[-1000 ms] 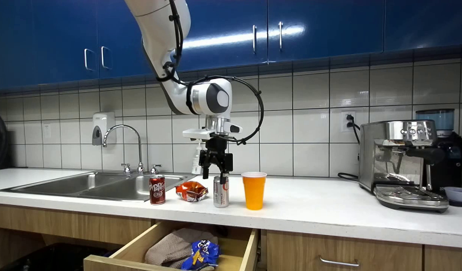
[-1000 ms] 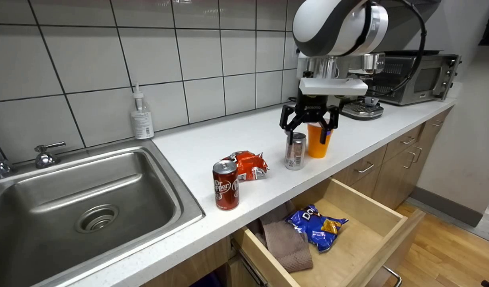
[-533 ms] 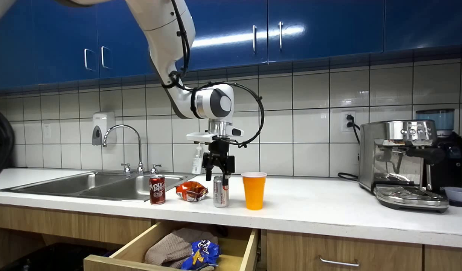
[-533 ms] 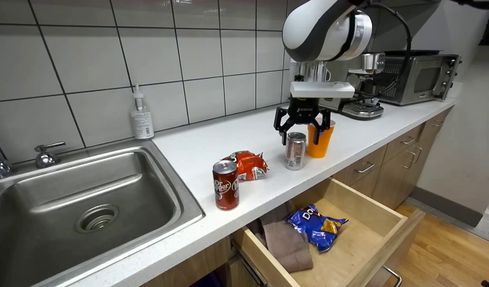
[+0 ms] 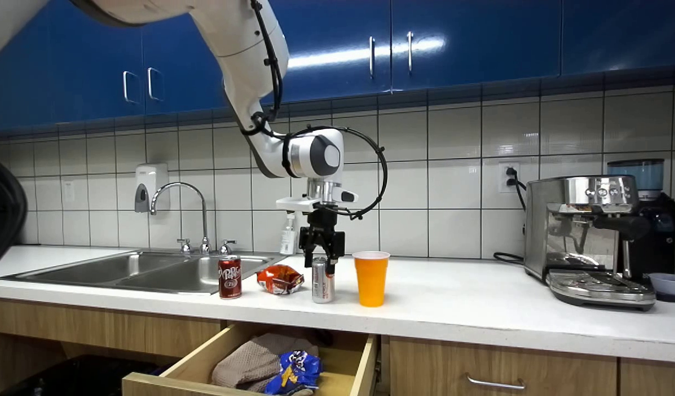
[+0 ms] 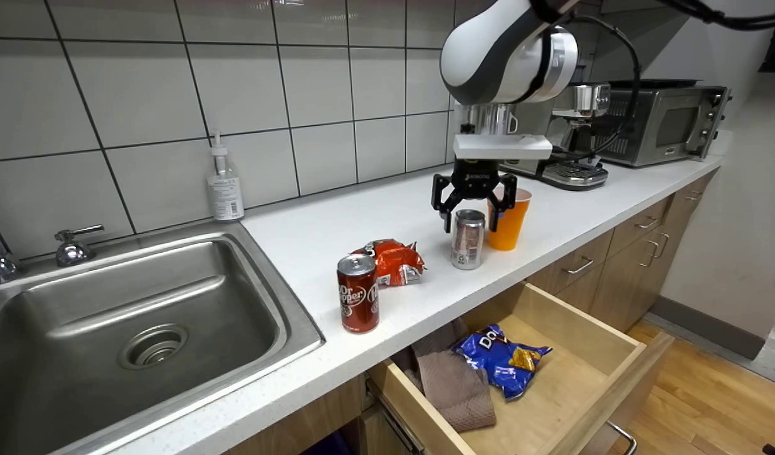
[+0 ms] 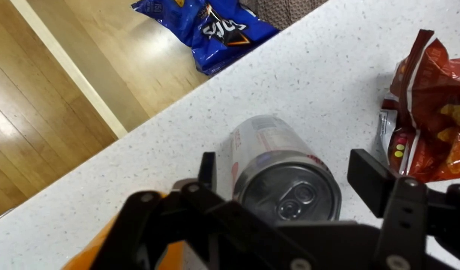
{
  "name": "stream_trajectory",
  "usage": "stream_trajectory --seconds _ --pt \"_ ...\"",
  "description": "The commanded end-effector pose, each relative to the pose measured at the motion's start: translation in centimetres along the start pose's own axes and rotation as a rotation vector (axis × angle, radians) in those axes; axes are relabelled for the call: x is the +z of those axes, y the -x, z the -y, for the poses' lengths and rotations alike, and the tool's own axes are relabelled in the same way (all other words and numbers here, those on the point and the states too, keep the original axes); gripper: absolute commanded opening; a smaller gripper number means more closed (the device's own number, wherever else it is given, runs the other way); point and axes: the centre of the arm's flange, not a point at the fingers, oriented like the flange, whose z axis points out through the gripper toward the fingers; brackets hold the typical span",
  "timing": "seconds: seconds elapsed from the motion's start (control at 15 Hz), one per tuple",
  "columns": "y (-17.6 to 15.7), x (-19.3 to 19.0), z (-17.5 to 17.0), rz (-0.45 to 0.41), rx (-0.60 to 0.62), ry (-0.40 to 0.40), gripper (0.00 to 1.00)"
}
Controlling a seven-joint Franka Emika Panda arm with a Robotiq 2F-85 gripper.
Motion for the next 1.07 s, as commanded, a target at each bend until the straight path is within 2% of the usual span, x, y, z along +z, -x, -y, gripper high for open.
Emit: stream_trajectory --seconds 0.0,0.07,0.2,0.6,1.0 --pt "-0.6 -0.5 0.4 0.007 0.019 0.008 0.6" --pt "-0.6 -0.4 0.4 0.007 0.019 0.008 0.51" --pt "-0.6 -0.3 0.3 0.007 0.019 0.011 0.38" --pt "-0.3 -0.3 0.3 0.005 0.012 0.012 0.38" --pt "1.8 -1.7 0.1 0.0 0.011 0.028 0.38"
